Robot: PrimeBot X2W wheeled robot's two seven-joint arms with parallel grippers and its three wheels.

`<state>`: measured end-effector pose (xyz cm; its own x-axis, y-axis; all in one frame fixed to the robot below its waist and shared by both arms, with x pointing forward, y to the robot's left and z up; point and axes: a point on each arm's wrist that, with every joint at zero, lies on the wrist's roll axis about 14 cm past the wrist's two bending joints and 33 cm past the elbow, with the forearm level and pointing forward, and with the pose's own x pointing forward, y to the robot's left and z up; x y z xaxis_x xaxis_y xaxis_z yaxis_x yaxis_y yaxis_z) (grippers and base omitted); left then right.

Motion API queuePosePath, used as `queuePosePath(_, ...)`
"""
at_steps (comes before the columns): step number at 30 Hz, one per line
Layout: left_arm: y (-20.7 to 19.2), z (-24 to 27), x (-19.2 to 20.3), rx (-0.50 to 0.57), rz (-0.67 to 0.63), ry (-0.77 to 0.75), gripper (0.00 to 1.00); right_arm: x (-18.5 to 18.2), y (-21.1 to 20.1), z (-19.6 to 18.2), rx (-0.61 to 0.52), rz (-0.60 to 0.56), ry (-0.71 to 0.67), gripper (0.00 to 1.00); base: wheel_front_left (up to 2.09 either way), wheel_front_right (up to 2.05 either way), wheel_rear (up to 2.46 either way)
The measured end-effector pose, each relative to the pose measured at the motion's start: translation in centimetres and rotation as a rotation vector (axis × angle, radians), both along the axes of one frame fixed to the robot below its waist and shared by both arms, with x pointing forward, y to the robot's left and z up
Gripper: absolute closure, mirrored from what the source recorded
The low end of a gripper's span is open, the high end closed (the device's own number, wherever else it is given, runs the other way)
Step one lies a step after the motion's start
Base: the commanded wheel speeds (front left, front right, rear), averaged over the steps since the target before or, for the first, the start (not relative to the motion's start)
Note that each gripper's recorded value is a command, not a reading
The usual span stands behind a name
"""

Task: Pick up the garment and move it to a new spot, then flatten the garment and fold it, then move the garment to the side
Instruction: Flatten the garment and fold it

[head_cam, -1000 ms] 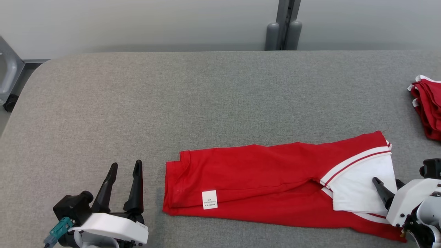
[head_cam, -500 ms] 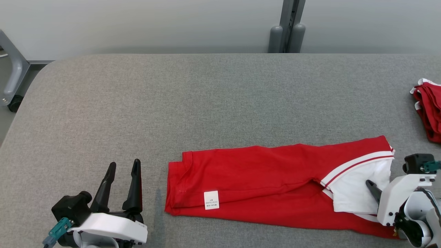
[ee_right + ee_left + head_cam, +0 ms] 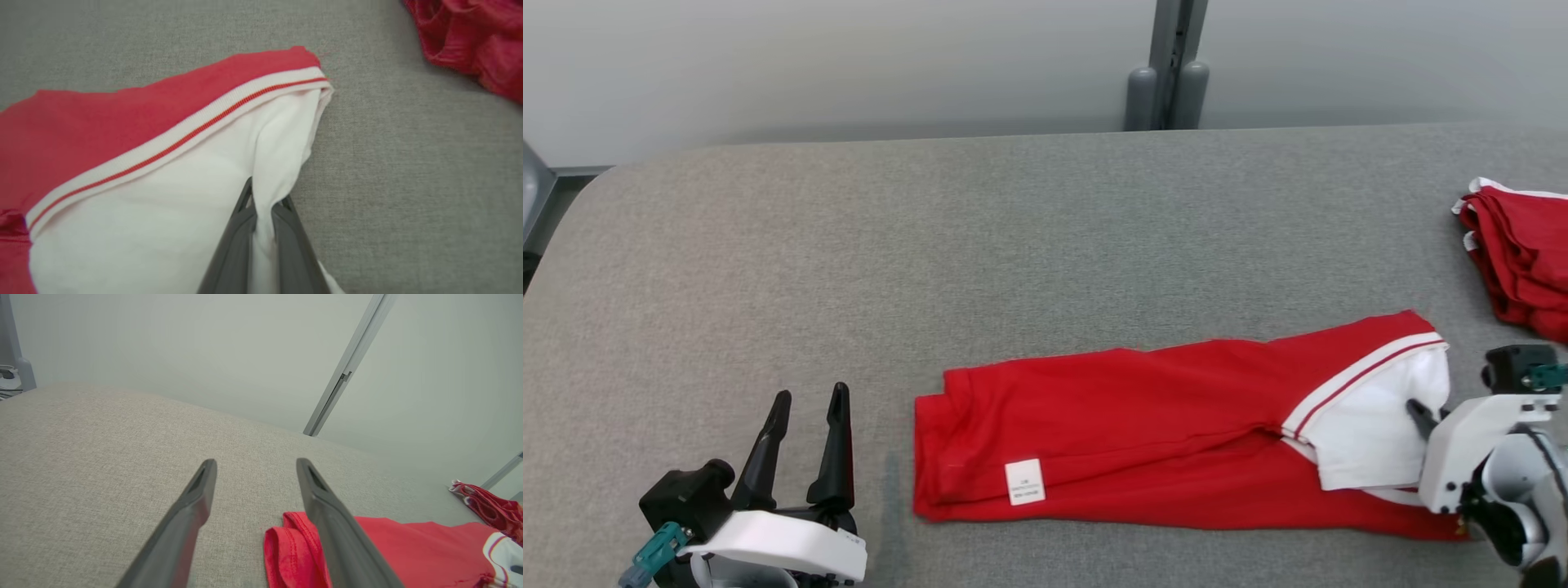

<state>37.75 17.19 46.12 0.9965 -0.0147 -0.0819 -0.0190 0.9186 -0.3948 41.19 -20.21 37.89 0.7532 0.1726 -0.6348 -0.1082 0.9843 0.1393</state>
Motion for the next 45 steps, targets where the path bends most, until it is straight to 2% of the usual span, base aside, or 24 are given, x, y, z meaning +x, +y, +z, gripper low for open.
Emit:
queuePosePath(8,-2.3,0.1,0.6,-0.007,-0.068,-0.006,0.0,-0.8,-6.0,3.0,0.002,-0.142,-0.096,1.0,0.0,0.0,0.0)
queuePosePath(15,-4.0,0.3,0.9,-0.007,-0.121,-0.014,0.0,-1.3,-5.2,6.0,0.084,-0.155,-0.193,1.0,0.0,0.0,0.0)
queuePosePath(24,-4.4,0.8,0.5,-0.003,-0.14,-0.023,0.0,-1.2,0.4,9.1,0.158,-0.016,-0.274,1.0,0.0,0.0,0.0)
queuePosePath(30,-3.8,0.9,-0.2,0.002,-0.126,-0.025,0.0,-1.5,5.8,10.7,0.218,0.108,-0.304,1.0,0.0,0.0,0.0)
queuePosePath(45,-3.0,0.9,-1.0,-0.003,-0.099,-0.02,0.0,-2.2,18.4,11.3,0.349,0.363,-0.264,1.0,0.0,0.0,0.0)
